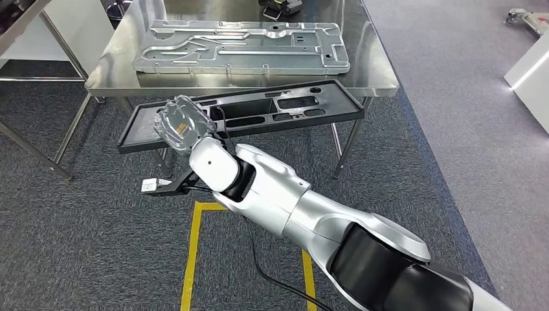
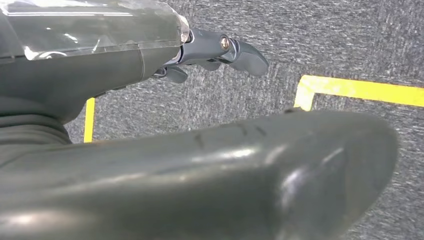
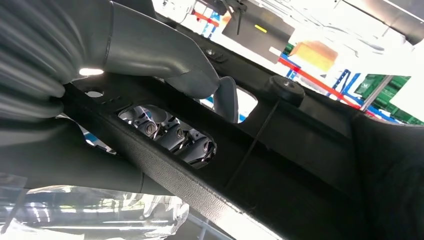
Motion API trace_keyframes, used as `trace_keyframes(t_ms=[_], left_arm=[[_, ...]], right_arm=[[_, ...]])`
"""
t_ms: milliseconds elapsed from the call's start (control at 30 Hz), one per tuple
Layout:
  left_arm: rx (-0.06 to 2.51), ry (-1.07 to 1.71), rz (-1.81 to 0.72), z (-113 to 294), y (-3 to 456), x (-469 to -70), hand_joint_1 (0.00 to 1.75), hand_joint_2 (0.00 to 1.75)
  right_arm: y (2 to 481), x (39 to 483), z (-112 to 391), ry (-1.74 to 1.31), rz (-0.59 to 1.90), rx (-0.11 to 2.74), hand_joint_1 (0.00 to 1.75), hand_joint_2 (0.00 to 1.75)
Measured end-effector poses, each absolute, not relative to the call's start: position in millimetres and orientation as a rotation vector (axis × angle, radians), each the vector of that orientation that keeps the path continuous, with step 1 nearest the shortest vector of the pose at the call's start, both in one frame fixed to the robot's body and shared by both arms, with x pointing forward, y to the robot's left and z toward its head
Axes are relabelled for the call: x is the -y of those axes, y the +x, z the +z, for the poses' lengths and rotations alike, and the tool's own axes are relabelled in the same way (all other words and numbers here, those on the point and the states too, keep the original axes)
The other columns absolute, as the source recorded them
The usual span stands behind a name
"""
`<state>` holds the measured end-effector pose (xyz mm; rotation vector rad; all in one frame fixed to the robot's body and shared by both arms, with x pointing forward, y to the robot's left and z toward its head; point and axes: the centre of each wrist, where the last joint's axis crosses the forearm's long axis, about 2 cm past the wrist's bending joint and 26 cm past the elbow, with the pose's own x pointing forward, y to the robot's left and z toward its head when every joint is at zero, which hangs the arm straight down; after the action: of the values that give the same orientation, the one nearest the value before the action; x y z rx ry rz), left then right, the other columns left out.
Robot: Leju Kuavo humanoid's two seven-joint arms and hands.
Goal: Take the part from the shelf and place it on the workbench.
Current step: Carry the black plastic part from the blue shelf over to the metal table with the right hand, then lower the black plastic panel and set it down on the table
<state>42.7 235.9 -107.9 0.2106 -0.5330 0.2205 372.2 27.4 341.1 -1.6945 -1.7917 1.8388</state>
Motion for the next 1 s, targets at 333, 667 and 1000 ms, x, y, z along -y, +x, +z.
trace_keyframes(t_ms=[333, 667, 1000], left_arm=[[0.539, 0.204, 0.217, -107.4, 45.1, -234.4, 0.00, 0.00], [0.522, 0.213, 0.232, -107.9, 42.2, -235.7, 0.00, 0.00], [0.511, 0.234, 0.250, -107.9, 41.9, -236.3, 0.00, 0.00]], right_arm=[[375.8, -24.5, 344.6, -1.698, 1.843, 1.777, 1.75, 1.75], [375.2, -25.4, 341.9, -1.689, 1.849, 1.776, 1.75, 1.75], [369.8, -29.5, 342.6, -1.633, 1.842, 1.793, 1.75, 1.75]])
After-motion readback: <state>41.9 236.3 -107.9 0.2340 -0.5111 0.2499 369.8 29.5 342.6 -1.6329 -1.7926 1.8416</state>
